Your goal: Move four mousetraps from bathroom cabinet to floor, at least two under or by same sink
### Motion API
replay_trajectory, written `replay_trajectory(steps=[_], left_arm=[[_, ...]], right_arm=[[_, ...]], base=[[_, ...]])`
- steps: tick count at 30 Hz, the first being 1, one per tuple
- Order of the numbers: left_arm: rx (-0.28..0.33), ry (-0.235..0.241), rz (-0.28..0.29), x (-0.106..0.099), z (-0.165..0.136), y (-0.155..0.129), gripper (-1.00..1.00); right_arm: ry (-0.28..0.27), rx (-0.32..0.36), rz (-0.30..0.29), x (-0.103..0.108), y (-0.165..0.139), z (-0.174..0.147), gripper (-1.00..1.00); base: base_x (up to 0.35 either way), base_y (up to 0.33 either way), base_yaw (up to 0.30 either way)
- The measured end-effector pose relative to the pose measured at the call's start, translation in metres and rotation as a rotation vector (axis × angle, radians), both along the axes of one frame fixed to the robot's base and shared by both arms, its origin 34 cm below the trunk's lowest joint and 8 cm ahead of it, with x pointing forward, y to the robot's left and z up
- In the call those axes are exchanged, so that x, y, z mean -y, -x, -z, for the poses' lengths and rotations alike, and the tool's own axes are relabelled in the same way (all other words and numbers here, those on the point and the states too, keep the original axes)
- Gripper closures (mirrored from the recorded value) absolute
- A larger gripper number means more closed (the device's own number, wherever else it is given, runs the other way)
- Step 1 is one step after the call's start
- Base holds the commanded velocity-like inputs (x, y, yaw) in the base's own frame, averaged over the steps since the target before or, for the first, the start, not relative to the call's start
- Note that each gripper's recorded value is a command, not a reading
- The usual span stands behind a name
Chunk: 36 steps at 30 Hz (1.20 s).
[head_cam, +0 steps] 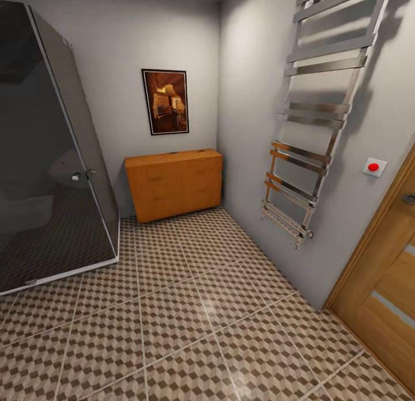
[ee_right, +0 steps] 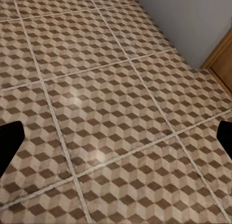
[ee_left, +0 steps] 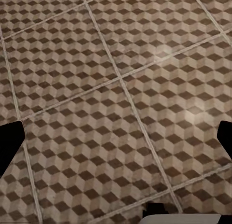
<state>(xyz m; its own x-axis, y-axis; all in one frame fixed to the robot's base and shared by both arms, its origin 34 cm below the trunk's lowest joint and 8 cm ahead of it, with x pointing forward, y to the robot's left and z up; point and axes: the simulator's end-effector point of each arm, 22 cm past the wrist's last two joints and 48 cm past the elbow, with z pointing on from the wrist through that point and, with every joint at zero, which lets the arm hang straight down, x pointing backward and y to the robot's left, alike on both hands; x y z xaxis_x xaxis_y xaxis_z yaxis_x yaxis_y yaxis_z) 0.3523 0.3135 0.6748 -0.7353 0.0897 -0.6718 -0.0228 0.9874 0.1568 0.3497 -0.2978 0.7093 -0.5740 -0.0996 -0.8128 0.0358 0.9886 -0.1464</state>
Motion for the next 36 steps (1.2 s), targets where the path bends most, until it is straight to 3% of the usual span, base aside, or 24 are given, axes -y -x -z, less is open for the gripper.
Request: replay_trajectory(steps=[10,24,36], left_arm=[[-0.005,0.001,0.0,0.0001,0.0012,0.0013,-1.0],[-0.013,0.001,0.0,0.0002,0.0034,0.0045,-1.0],[-0.015,0.001,0.0,0.0003,0.0039,0.005,-1.0]], right_arm=[[-0.008,-0.005,0.001,-0.0051,0.0016,0.0016,-1.0],[-0.008,-0.015,0.001,-0.0051,0.0046,0.0039,-1.0],[-0.009,-0.018,0.0,-0.0054,0.0055,0.0045,-1.0]], base=[[0.095,-0.023,0.234],[0.156,-0.159,0.201],[0.23,-0.207,0.036]])
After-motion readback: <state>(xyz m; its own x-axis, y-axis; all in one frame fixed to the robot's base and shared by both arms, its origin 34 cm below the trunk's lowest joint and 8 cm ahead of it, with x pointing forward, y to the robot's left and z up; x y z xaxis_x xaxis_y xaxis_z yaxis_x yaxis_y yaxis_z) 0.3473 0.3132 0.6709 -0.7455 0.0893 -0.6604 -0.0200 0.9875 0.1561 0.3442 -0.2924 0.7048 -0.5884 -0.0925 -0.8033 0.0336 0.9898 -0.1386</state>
